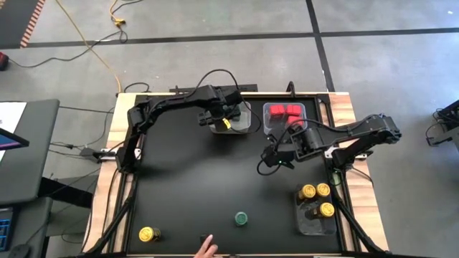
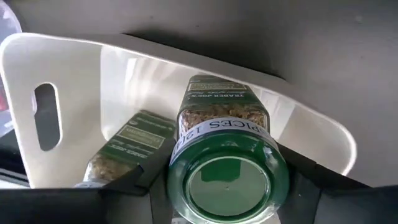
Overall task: Sort spices by type
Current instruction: Put the top green seasoning bottle into the white bin
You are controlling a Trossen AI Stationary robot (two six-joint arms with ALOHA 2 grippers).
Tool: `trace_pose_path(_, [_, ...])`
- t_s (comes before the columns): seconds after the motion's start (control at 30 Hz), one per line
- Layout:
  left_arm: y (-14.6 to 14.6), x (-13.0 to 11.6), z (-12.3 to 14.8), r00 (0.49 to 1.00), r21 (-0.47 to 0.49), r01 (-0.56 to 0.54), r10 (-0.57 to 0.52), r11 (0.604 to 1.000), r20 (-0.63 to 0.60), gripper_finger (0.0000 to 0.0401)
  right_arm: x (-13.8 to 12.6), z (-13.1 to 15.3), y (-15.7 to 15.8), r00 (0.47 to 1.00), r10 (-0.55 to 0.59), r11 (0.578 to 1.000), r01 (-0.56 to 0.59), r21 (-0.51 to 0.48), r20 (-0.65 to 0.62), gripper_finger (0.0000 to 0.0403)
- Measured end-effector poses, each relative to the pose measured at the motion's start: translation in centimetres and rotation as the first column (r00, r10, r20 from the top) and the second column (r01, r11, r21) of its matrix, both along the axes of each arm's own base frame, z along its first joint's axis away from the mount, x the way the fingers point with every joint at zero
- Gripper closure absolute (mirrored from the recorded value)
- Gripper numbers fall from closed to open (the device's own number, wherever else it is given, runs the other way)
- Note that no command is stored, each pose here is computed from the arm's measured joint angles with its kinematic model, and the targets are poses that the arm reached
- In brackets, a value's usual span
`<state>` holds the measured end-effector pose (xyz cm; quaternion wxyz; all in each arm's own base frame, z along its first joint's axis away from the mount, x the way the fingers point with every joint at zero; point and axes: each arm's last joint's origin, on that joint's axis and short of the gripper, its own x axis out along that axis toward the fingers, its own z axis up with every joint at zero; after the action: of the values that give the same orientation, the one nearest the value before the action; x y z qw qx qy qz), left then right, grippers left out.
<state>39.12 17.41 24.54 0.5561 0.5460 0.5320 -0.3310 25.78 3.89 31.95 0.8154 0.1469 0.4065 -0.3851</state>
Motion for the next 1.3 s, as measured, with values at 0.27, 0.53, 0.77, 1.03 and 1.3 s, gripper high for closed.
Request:
trace_pose_path(0.27, [0.02, 0.04, -0.01, 1.0, -0.041, -0.005, 0.006, 0.999, 0.024, 0.0177, -0.05, -0.03, -0.23, 1.0, -0.008, 1.0, 0.008, -0.005, -0.009, 0.0028])
trace_pose_path(0.53, [0.09, 0.01, 0.0, 1.0, -0.045, -0.009, 0.01, 0.999, 0.026, 0.0189, -0.14, -0.07, -0.26, 1.0, -0.009, 1.0, 0.009, -0.011, -0.019, 0.0028])
trace_pose_path(0.77, [0.14, 0.12, 0.03, 0.999, -0.037, -0.01, 0.011, 0.999, 0.036, 0.0185, -0.15, -0.06, -0.27, 1.0, -0.009, 1.0, 0.009, -0.016, -0.02, 0.0028])
trace_pose_path(1.03, [0.32, 0.22, 0.1, 0.999, 0.013, -0.024, 0.024, 1.0, 0.036, 0.0184, -0.15, -0.06, -0.27, 1.0, -0.01, 1.0, 0.009, -0.017, -0.021, 0.0028])
trace_pose_path(1.3, [0.29, 0.25, 0.11, 0.998, 0.008, -0.049, 0.049, 0.999, 0.042, 0.0183, -0.21, -0.08, -0.29, 1.0, -0.01, 1.0, 0.01, -0.018, -0.026, 0.0028])
